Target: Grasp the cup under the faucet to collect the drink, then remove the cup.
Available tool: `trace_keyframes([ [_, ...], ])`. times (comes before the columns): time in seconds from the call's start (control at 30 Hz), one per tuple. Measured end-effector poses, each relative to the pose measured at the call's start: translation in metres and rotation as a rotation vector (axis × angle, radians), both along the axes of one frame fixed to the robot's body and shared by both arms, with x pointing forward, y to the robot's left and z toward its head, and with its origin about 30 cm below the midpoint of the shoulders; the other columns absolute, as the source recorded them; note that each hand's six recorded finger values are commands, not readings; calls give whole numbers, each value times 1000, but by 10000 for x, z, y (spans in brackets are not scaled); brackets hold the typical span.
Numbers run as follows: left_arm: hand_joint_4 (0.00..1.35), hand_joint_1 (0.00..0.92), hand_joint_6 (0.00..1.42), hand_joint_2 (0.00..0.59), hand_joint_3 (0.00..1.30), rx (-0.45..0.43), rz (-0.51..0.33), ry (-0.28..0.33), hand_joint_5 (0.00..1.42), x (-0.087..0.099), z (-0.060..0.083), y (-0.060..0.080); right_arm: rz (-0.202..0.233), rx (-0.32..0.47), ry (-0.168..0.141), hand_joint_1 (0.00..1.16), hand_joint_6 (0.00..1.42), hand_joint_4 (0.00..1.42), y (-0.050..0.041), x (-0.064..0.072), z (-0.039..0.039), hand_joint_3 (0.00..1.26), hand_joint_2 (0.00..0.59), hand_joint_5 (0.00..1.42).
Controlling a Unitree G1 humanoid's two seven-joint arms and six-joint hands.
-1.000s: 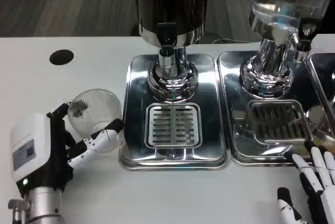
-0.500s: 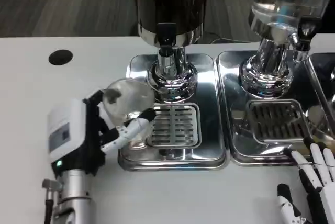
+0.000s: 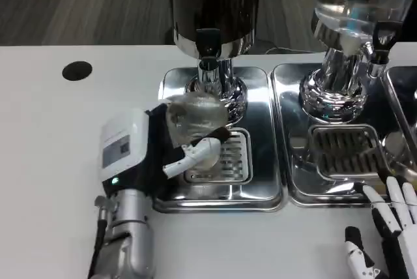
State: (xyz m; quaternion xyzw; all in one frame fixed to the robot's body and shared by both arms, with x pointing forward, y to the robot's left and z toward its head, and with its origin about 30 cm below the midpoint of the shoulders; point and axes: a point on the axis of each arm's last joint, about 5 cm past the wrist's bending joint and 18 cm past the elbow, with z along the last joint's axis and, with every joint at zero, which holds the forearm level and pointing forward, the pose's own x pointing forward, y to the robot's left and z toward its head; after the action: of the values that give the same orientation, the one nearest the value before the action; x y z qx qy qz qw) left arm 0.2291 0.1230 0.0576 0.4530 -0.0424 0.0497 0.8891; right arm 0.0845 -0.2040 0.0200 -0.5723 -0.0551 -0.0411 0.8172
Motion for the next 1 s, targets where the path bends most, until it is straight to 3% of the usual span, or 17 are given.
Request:
trace_keyframes([
  [0.1,452,216,1241,117,502,1,-13,-3,892,12,-4,-59,-3,3,0,21,64,0,1,1,0,174,439,0],
  [0.33,421,183,1207,99,480,13,-13,-3,857,21,-2,-37,-8,8,3,22,63,0,0,0,-5,174,439,0],
  [0.53,230,46,813,43,314,25,-10,-1,617,21,-6,-4,-12,9,9,23,54,0,-4,-2,-17,174,439,0],
  [0.7,144,5,687,36,244,57,-12,24,549,21,1,100,-17,11,20,24,52,0,-6,-6,-37,174,439,0],
  [0.9,50,0,617,22,119,61,-23,43,468,15,10,111,-16,15,14,24,51,0,8,13,-36,174,439,0],
  [1.0,1,0,425,10,87,36,-23,28,332,-44,25,110,-16,19,12,24,50,0,17,17,-37,174,439,0],
])
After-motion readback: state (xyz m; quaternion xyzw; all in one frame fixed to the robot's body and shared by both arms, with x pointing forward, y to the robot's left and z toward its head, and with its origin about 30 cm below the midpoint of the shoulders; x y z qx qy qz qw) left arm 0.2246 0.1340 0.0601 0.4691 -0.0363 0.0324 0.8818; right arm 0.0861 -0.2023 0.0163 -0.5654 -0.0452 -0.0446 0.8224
